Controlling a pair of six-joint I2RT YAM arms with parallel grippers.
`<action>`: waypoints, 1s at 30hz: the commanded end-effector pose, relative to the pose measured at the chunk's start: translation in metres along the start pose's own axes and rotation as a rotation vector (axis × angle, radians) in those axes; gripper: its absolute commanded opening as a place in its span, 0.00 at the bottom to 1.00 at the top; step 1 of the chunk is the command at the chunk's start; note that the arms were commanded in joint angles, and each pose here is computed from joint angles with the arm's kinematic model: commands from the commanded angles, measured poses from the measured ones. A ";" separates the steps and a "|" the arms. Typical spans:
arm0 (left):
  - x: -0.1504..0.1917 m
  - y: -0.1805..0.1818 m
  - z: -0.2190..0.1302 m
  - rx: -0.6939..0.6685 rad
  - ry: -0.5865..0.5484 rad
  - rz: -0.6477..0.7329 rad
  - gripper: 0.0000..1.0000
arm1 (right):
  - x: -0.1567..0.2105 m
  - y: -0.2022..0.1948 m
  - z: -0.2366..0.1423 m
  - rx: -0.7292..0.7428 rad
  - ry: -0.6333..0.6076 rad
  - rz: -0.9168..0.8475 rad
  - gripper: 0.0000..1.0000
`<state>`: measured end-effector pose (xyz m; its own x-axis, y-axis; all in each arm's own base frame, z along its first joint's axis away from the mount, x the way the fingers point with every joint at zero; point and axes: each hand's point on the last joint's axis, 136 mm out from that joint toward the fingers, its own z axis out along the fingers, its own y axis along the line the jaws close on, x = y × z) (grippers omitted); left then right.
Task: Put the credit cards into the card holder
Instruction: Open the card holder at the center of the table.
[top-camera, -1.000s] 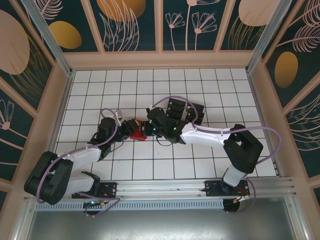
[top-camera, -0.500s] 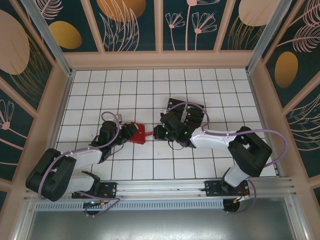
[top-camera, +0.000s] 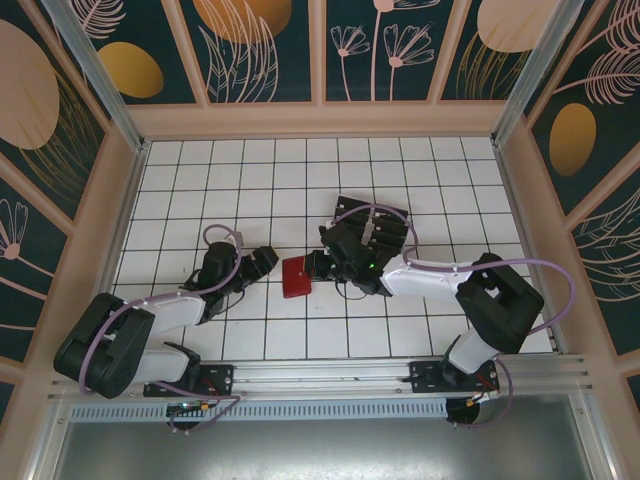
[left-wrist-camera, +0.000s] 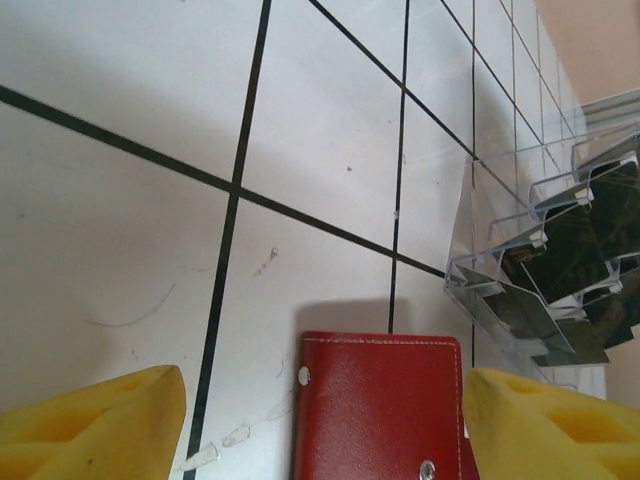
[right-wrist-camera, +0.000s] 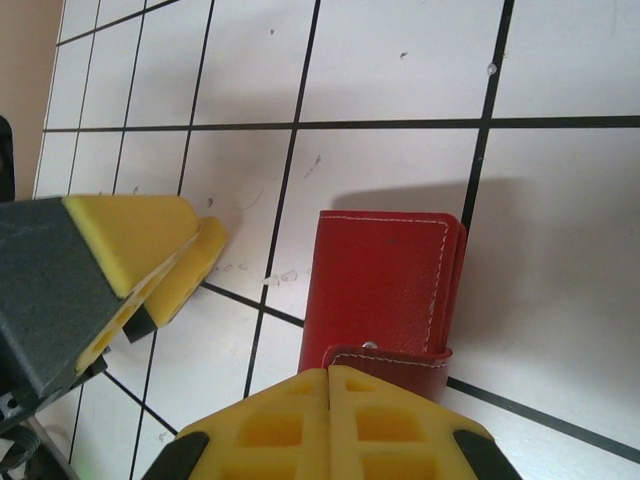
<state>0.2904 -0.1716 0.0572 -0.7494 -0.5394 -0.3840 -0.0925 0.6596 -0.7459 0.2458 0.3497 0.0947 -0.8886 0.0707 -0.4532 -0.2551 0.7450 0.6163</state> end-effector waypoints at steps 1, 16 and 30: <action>-0.009 -0.004 0.000 -0.037 -0.003 0.065 0.74 | -0.011 0.023 -0.006 -0.072 -0.030 -0.034 0.00; -0.011 -0.028 -0.006 0.028 0.029 0.101 0.75 | -0.029 0.072 -0.028 -0.188 -0.087 -0.059 0.00; -0.006 -0.010 -0.010 -0.016 0.010 0.060 0.57 | -0.027 0.056 -0.031 -0.132 -0.106 -0.042 0.00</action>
<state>0.2943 -0.1770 0.0792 -0.7647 -0.4811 -0.4288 -0.0294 0.6907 -0.7225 0.2420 0.3759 0.1480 -0.8563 0.0845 -0.5095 -0.3362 0.6576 0.6742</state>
